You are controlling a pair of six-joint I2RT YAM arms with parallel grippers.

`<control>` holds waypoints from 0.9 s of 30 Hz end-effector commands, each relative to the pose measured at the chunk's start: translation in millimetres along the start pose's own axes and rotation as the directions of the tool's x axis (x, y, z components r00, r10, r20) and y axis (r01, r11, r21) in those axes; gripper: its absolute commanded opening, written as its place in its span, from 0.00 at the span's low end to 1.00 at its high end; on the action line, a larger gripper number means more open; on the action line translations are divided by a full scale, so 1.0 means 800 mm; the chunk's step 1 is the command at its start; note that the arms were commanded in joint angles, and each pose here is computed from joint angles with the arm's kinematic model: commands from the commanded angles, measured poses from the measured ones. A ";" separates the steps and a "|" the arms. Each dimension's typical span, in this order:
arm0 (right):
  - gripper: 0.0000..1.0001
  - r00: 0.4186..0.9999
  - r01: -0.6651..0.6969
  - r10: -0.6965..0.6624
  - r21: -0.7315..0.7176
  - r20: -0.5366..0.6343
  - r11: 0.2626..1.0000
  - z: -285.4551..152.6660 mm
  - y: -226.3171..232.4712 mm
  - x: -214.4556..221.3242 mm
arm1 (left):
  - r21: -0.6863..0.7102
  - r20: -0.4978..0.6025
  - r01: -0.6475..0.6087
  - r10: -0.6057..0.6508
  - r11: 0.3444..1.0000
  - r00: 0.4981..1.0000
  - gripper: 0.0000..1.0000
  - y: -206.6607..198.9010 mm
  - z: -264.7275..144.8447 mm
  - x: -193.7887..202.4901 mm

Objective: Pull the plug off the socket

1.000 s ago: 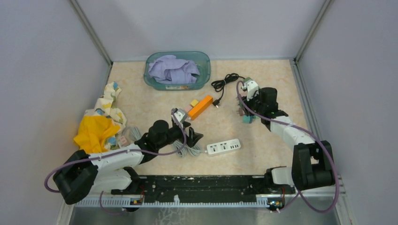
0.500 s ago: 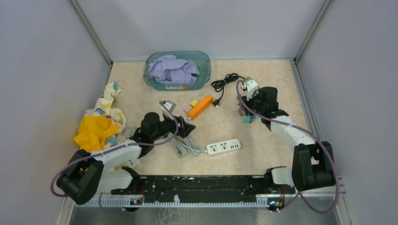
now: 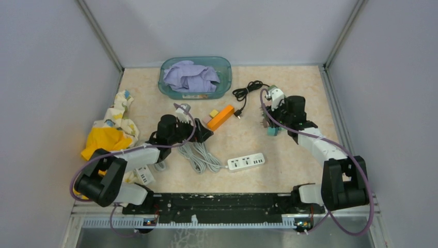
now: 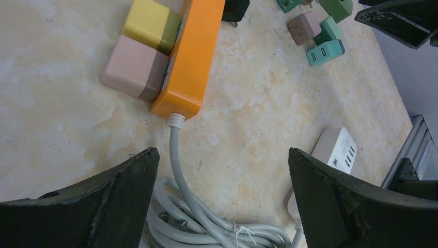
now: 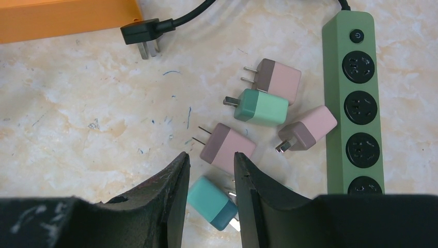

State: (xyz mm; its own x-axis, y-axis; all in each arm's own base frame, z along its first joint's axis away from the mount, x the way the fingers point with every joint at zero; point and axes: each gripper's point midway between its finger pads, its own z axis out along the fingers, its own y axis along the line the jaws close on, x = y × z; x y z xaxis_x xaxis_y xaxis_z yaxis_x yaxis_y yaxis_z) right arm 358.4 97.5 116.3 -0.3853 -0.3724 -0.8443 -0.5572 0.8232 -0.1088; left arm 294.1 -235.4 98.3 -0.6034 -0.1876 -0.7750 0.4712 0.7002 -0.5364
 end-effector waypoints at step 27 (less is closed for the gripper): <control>0.37 0.993 0.041 -0.044 0.028 0.114 0.999 -0.015 -0.013 -0.053 | 0.055 -0.335 0.118 -0.093 0.992 0.938 0.43 0.049 0.059 0.060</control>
State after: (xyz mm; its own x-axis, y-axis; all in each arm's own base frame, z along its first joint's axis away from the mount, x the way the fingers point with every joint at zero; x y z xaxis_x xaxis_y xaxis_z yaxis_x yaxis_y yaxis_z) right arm 358.2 97.9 118.8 -0.3786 -0.3714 -0.8478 -0.5587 0.8220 -0.1106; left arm 315.8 -249.9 32.6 -0.8088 -0.0420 -0.5865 0.4314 0.6355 -0.6404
